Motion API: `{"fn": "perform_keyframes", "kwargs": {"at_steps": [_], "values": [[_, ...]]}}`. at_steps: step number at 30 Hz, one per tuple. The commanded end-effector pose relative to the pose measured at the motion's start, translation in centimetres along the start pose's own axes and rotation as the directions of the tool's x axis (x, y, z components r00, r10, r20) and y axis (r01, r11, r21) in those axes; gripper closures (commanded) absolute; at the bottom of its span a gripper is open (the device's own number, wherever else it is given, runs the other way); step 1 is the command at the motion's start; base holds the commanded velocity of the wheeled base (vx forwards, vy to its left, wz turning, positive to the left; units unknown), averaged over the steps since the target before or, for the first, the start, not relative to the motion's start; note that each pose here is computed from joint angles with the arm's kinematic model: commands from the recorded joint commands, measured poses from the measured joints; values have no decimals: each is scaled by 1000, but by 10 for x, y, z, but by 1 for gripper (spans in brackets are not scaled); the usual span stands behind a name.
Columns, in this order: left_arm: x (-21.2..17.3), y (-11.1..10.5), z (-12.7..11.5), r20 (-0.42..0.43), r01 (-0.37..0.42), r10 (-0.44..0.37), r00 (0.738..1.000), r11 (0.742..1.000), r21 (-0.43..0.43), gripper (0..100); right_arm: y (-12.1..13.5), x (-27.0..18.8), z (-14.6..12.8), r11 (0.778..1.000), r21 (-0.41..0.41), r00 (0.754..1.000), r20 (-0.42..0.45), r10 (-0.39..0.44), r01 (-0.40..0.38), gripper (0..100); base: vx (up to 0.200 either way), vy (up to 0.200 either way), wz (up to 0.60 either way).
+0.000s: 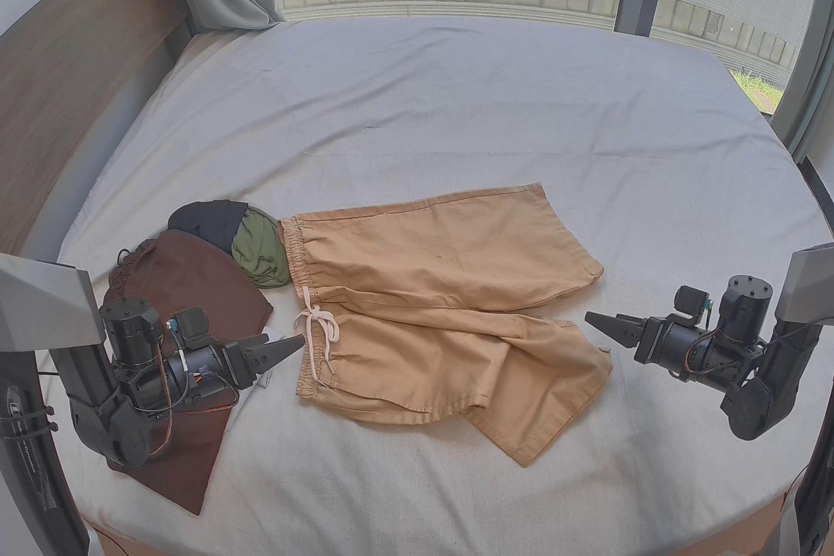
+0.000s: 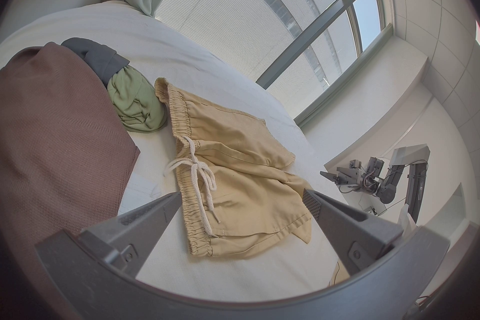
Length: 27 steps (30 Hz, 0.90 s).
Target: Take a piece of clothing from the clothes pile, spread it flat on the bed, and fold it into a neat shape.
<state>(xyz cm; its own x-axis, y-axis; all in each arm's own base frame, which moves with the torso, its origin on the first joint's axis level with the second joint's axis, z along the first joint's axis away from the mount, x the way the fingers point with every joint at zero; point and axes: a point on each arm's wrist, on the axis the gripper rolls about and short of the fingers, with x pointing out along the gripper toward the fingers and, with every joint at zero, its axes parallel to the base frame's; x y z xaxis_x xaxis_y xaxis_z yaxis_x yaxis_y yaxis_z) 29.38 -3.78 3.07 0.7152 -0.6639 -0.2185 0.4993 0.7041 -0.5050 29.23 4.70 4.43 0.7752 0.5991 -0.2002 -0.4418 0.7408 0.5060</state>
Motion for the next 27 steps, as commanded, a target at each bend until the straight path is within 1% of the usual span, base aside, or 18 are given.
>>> {"fn": "perform_keyframes", "kwargs": {"at_steps": [1,11,14,18,27], "values": [[1,2,-3,-8,-4,4,1000,1000,-7,0,-7,1,-11,999,30,999,-40,-19,20,0,0,0,0],[5,5,-9,-29,-11,10,1000,1000,-18,0,-20,-2,-19,996,68,996,-64,-60,65,0,0,0,0],[5,5,-9,-29,-9,9,1000,1000,-18,0,-21,-4,-20,992,102,995,-69,-70,77,0,0,0,0],[5,6,-10,-30,-11,11,999,1000,-19,0,-24,-5,-29,985,141,991,-100,-85,98,0,0,0,0],[5,6,-9,-27,-12,11,1000,1000,-16,0,-39,0,-47,973,182,981,-157,-112,140,0,0,0,0]]}}
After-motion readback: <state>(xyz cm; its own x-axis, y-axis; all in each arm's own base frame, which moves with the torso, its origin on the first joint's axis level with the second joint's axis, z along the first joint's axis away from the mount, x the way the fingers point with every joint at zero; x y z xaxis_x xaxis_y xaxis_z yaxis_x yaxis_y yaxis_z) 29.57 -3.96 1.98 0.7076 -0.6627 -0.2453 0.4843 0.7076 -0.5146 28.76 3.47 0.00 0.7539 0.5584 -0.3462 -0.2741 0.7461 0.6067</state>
